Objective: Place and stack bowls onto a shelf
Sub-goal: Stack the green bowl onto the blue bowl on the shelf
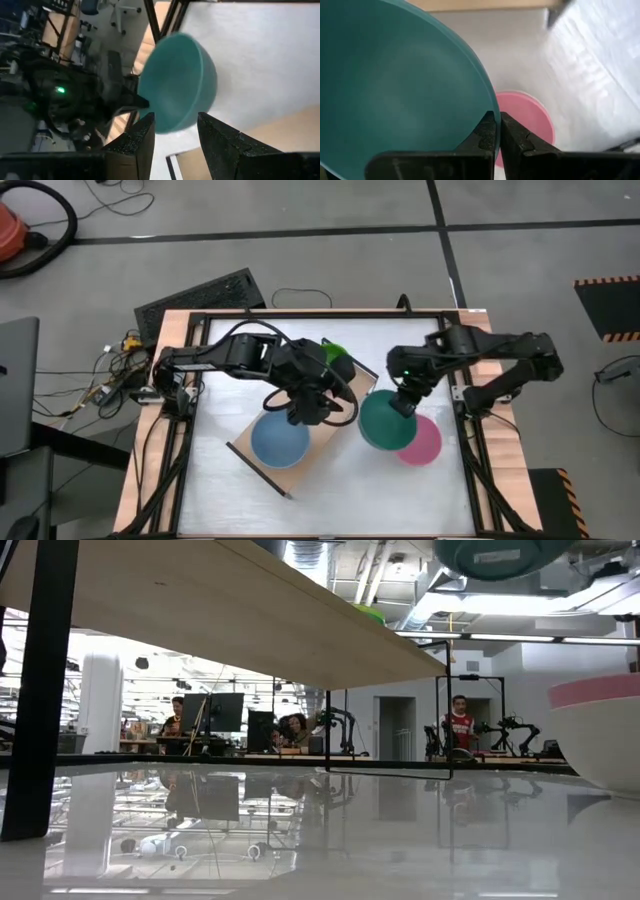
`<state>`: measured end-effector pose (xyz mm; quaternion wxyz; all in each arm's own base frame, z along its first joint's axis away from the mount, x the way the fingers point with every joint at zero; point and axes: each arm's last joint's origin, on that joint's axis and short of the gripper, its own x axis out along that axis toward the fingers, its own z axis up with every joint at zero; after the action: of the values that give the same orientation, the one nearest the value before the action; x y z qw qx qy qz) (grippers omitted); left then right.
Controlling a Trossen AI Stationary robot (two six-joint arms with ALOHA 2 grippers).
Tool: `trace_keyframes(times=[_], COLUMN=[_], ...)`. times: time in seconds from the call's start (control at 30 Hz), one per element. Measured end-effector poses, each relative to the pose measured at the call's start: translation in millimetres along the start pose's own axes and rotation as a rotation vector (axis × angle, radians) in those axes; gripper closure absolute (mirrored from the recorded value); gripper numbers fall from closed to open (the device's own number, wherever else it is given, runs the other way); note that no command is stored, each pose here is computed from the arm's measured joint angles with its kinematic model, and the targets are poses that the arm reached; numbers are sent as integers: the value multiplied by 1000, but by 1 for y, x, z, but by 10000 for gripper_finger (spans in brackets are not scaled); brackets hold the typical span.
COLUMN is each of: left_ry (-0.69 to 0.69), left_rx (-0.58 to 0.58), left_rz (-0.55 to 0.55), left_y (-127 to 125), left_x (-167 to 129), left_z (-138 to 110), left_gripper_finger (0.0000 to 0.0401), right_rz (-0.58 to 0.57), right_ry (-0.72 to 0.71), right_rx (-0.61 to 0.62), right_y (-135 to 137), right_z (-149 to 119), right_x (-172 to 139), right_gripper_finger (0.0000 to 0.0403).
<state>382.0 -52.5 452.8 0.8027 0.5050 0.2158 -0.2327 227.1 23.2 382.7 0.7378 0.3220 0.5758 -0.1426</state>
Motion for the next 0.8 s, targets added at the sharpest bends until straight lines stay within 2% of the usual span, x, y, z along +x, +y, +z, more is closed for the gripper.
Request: trace_keyframes(times=[0.2, 0.4, 0.67, 0.8], left_ry=[28, 25, 19, 35], left_rx=[-1, 4, 60, 62], left_rz=[-96, -88, -89, -91], left_y=[-9, -8, -11, -11], left_x=[0, 0, -2, 0], left_z=[-3, -3, 3, 2], left_gripper_finger=[266, 266, 266, 266], right_rz=[35, 71, 120, 130], right_ry=[-12, -65, -62, -35], right_rx=[-116, -233, -322, -355], right_y=[17, 34, 51, 54], right_z=[19, 38, 60, 63], right_x=[-17, -35, -29, -23], right_gripper_finger=[373, 373, 373, 373])
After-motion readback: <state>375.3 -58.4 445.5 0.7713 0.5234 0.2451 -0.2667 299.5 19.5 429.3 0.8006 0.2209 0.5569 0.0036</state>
